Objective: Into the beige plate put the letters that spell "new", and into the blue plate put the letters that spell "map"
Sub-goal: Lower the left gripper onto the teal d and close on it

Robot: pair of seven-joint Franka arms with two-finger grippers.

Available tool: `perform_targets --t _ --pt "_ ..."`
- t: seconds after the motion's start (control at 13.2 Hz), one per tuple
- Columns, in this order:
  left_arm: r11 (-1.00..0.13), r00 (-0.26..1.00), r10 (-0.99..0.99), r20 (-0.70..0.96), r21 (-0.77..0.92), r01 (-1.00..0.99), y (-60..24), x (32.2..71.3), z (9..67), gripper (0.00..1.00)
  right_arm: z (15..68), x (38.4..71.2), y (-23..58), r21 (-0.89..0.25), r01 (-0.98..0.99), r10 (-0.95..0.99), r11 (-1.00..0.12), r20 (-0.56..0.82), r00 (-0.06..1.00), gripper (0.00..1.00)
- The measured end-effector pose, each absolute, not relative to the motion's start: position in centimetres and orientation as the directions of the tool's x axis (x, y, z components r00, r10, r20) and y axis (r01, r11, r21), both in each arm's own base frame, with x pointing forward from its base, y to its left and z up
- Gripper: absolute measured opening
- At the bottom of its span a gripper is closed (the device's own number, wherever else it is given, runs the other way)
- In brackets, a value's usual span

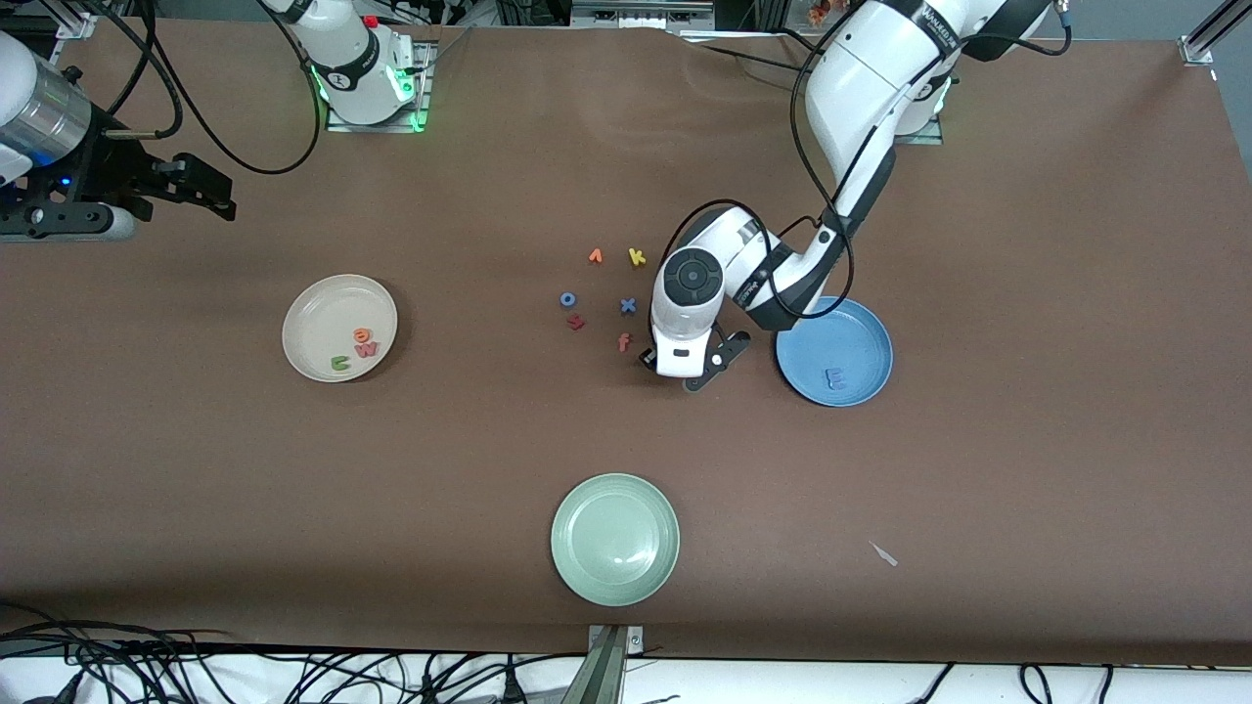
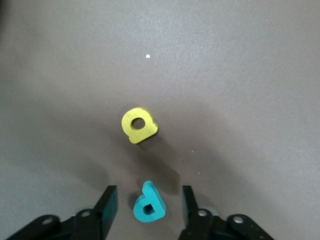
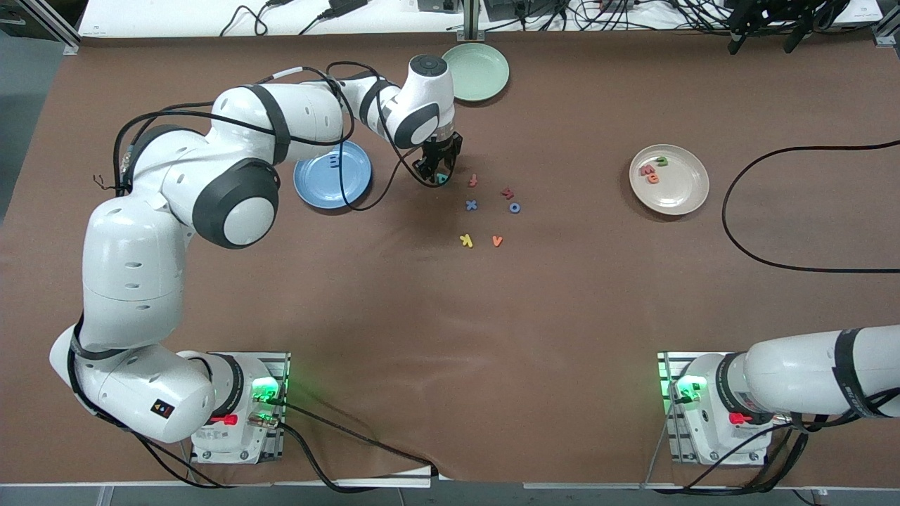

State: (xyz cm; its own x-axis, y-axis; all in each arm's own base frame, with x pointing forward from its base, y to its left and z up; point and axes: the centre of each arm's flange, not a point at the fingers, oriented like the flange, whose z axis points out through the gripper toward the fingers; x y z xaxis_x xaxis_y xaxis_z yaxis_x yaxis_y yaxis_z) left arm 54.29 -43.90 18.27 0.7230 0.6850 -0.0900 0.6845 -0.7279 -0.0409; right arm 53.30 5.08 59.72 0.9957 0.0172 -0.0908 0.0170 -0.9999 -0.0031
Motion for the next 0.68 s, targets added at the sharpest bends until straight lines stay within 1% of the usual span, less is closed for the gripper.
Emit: perform_targets --t 0.15,0.3,0.53,0.68 --pt "-0.730 0.725 0.683 -0.090 -0.040 0.682 -44.1 54.2 18.3 0.58 59.7 53.3 5.2 -0.003 0.018 0.018 -1.000 -0.090 0.996 1.00" --pt "-0.735 0.730 0.678 -0.090 -0.040 0.677 -44.5 53.8 18.3 0.54 59.7 53.3 5.2 -0.003 0.018 0.019 -1.000 -0.090 0.996 1.00" --pt "-0.745 0.740 0.667 -0.091 -0.043 0.666 -45.3 53.1 18.1 0.54 59.7 53.3 5.2 -0.003 0.018 0.018 -1.000 -0.090 0.996 1.00" --pt "-0.748 0.743 0.663 -0.092 -0.048 0.661 -45.6 52.7 17.7 0.51 59.7 53.3 5.2 -0.003 0.018 0.018 -1.000 -0.091 0.996 1.00"
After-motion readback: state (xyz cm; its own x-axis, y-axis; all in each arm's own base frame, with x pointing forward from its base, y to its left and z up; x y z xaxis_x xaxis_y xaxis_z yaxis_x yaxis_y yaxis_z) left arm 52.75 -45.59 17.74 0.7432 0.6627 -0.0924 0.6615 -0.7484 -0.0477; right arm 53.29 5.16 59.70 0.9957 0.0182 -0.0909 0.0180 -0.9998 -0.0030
